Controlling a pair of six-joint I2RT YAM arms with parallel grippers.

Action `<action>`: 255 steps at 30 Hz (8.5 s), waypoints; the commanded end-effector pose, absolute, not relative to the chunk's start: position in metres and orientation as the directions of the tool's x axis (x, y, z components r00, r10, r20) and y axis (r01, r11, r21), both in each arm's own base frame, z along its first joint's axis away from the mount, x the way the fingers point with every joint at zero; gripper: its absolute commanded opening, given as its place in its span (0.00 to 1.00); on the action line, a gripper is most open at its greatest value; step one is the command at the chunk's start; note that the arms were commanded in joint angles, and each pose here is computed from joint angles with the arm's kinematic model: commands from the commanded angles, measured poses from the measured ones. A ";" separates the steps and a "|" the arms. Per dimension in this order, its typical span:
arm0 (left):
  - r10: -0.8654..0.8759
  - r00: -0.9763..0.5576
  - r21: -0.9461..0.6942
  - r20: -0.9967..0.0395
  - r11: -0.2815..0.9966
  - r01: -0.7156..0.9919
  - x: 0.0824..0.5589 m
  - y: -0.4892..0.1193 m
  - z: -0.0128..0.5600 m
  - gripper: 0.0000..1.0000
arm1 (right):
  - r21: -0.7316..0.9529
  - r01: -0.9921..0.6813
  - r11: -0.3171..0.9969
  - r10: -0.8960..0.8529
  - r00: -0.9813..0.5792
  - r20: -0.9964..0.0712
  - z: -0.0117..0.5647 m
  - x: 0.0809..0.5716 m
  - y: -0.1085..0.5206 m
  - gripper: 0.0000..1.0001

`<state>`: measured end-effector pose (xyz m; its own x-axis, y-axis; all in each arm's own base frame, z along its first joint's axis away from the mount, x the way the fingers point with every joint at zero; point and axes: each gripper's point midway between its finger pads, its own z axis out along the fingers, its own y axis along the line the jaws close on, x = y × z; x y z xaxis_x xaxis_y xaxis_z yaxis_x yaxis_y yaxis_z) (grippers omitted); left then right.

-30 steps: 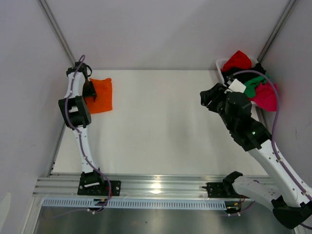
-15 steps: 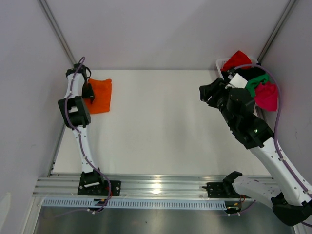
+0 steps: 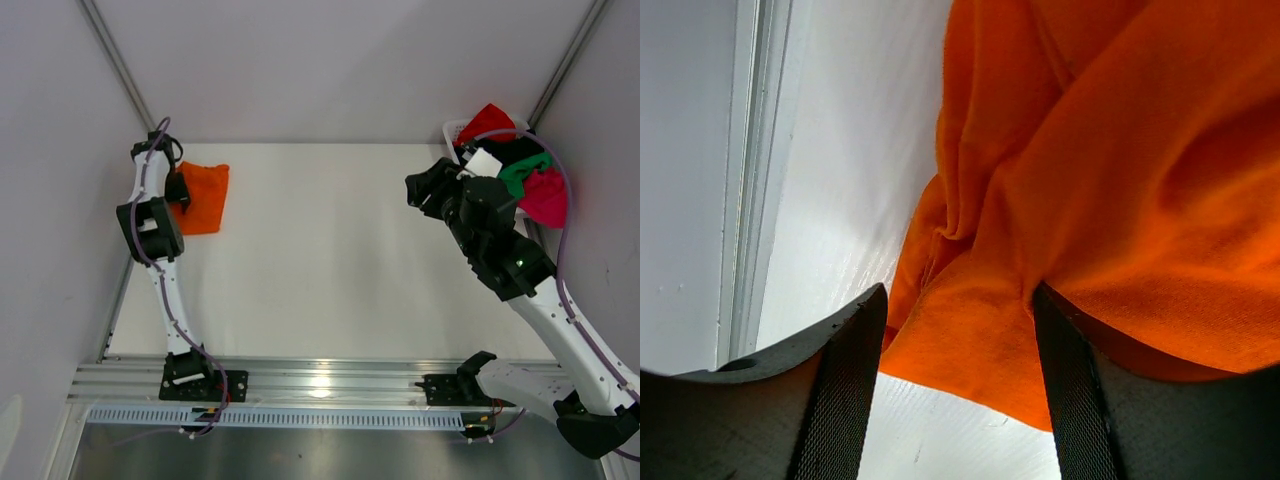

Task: Fold and stack the t-shirts
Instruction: Fold the tshirt

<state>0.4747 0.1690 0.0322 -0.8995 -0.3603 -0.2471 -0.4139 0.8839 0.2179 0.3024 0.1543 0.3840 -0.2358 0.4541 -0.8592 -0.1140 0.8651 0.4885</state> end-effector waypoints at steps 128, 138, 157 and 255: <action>-0.307 -0.928 0.231 -0.213 0.907 -0.353 0.456 0.103 0.065 0.57 | 0.567 -0.140 0.812 0.547 -0.160 -0.822 0.403 0.284 0.132 0.59; -0.359 -0.912 0.078 -0.199 0.922 -0.380 0.452 0.107 0.060 0.59 | 0.553 -0.148 0.820 0.535 -0.147 -0.832 0.419 0.287 0.138 0.59; -0.394 -0.901 -0.073 -0.180 0.919 -0.387 0.453 0.108 0.055 0.60 | 0.493 -0.108 0.863 0.474 -0.162 -0.866 0.391 0.285 0.133 0.59; -0.470 -0.614 -0.275 -0.634 0.879 -0.389 0.499 0.136 0.198 0.61 | 0.490 -0.145 0.860 0.457 -0.210 -0.864 0.371 0.291 0.165 0.59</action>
